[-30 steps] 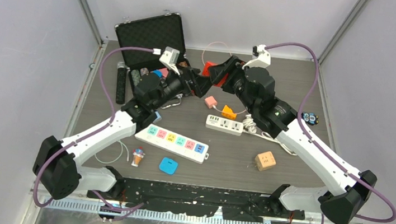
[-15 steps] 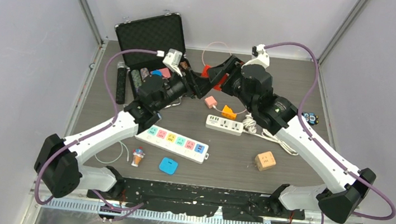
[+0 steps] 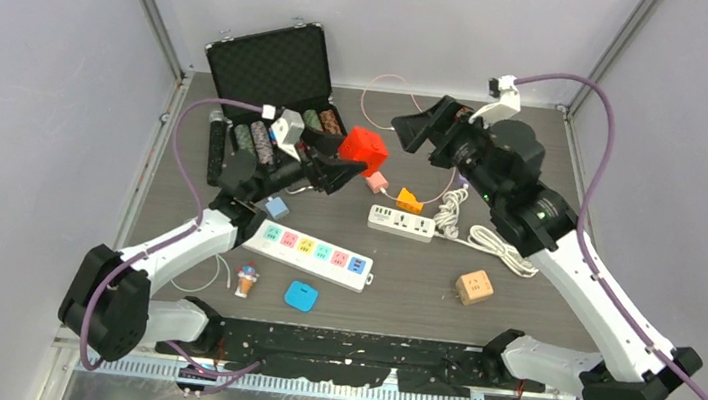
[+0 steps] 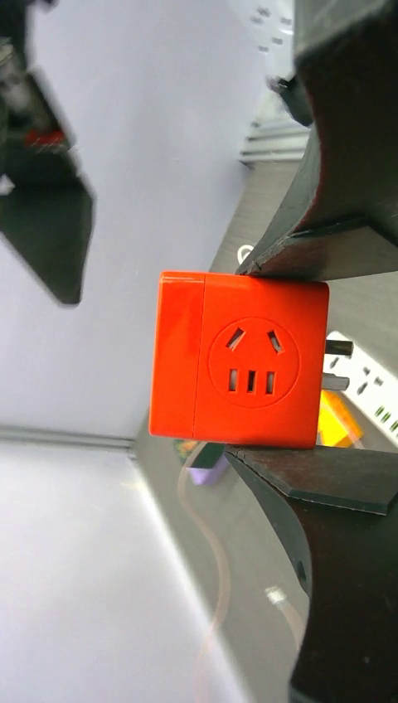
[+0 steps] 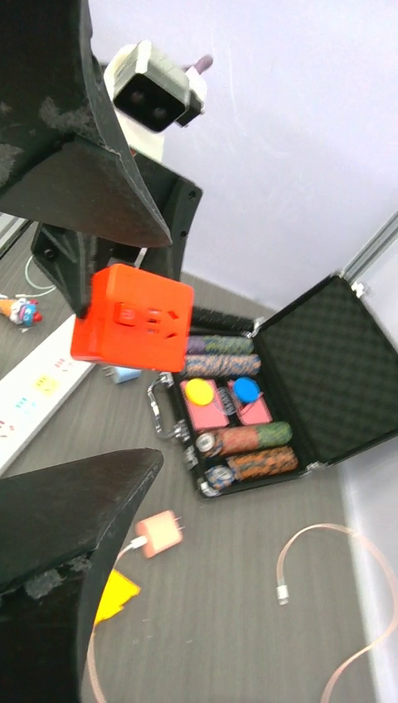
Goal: Insert the plug
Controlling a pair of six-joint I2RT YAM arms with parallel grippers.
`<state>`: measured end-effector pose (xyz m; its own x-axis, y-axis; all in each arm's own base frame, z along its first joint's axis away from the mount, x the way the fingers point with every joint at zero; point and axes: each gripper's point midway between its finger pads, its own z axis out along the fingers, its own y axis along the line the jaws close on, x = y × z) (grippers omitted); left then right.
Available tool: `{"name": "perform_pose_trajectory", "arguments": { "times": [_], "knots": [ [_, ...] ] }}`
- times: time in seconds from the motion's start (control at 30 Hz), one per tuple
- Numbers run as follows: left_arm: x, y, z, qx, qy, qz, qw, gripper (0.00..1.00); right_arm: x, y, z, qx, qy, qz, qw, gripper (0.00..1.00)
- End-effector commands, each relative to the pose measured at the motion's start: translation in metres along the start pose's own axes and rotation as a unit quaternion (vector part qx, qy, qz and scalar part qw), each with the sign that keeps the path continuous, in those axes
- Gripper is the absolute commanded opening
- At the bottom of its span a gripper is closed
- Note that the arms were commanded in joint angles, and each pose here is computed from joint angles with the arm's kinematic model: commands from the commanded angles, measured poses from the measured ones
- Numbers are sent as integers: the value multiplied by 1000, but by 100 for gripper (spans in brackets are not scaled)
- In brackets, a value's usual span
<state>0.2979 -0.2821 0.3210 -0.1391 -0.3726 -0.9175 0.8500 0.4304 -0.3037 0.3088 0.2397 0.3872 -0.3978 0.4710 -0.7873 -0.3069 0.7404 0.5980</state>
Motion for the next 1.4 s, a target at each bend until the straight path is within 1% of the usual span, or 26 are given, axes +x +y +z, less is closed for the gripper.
{"name": "perform_pose_trajectory", "arguments": {
  "times": [0.0, 0.13, 0.23, 0.33, 0.4, 0.5, 0.6, 0.77, 0.8, 1.03, 1.07, 1.1, 1.13, 1.17, 1.2, 1.23, 1.27, 1.3, 1.33, 1.37],
  "knots": [
    [-58, -72, -16, 194, -116, 275, 934, 0, -31, 40, -25, -117, -41, -55, 991, 95],
    [-57, -76, -13, 218, -105, 322, 915, 0, -32, 58, -32, -161, -30, -84, 983, 95],
    [-58, -79, -13, 230, -101, 347, 903, 0, -25, 69, -35, -192, -8, -101, 976, 95],
    [-59, -80, -14, 231, -100, 373, 893, 0, -17, 75, -35, -214, 17, -110, 971, 95],
    [-60, -78, -14, 225, -99, 382, 891, 0, -12, 77, -34, -220, 34, -115, 968, 95],
    [-61, -75, -13, 216, -97, 390, 890, 0, -2, 78, -35, -229, 60, -120, 964, 95],
    [-61, -74, -12, 214, -91, 385, 893, 0, 8, 79, -33, -237, 90, -129, 959, 95],
    [-57, -76, -13, 222, -66, 353, 906, 0, 31, 69, -29, -230, 155, -156, 948, 95],
    [-56, -77, -13, 223, -64, 351, 907, 0, 38, 67, -27, -230, 174, -155, 945, 95],
    [-56, -70, -11, 205, -59, 352, 911, 1, 68, 62, -15, -223, 247, -112, 936, 98],
    [-56, -68, -10, 199, -57, 349, 914, 3, 71, 60, -15, -219, 256, -104, 936, 96],
    [-57, -66, -8, 194, -54, 341, 918, 4, 74, 60, -12, -219, 263, -101, 934, 88],
    [-56, -64, -8, 190, -49, 334, 922, 6, 77, 59, -13, -214, 272, -96, 933, 78],
    [-54, -64, -7, 190, -46, 330, 923, 6, 81, 58, -11, -215, 281, -92, 931, 73],
    [-53, -63, -7, 190, -45, 329, 924, 7, 86, 57, -11, -211, 294, -84, 929, 63],
    [-52, -62, -7, 189, -43, 327, 925, 8, 88, 56, -12, -208, 301, -76, 928, 59],
    [-50, -61, -7, 187, -42, 327, 926, 9, 91, 56, -13, -209, 307, -70, 926, 50],
    [-49, -60, -7, 186, -41, 326, 926, 11, 92, 56, -13, -208, 312, -63, 925, 46],
    [-47, -59, -7, 186, -39, 325, 927, 14, 93, 56, -14, -206, 314, -59, 925, 36],
    [-47, -59, -7, 185, -39, 324, 927, 20, 92, 56, -13, -202, 316, -48, 926, 32]
  ]
}}
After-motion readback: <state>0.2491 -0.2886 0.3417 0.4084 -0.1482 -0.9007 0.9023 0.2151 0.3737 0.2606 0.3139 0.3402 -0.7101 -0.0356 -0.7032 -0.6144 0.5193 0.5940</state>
